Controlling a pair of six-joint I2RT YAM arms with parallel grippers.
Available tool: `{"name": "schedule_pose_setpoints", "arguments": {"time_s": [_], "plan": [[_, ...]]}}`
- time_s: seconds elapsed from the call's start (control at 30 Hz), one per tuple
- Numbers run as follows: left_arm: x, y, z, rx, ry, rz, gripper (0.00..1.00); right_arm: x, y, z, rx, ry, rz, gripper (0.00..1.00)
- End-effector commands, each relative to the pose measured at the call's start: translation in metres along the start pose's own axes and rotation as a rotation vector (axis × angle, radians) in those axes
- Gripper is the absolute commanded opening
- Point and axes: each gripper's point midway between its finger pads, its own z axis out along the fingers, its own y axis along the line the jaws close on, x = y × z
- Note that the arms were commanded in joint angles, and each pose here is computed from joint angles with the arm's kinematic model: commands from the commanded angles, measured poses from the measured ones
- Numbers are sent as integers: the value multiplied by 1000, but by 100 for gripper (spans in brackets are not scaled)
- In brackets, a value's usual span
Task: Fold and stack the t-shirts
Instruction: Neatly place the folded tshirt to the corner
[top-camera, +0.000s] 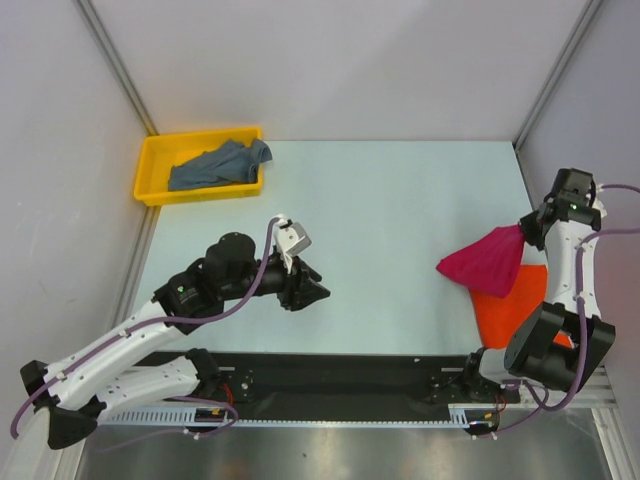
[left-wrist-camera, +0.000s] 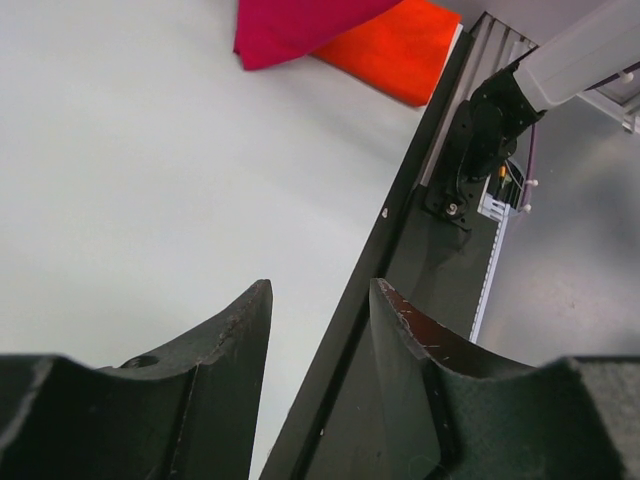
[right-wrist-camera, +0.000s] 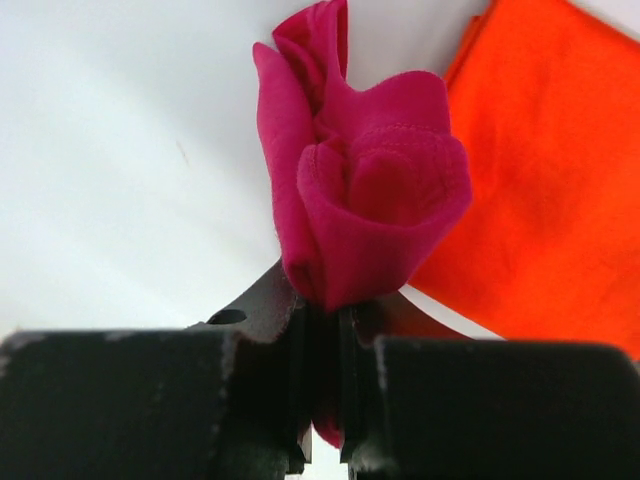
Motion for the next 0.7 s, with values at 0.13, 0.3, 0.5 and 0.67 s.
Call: {"name": "schedule_pose_setpoints", "arguments": {"time_s": [0.13, 0.3, 0.5, 0.67], "plan": [[-12, -12, -1, 62, -28, 38, 49, -44, -7, -32, -4, -95, 32, 0], [-9, -11, 0, 61, -24, 34, 50, -57, -12, -36, 25, -120, 51, 0], [-8, -12, 1, 68, -20, 27, 50, -60, -22, -34, 42, -122, 75, 0], [-8, -12, 2, 71, -16, 25, 50, -56, -33, -32, 54, -111, 89, 0]]}}
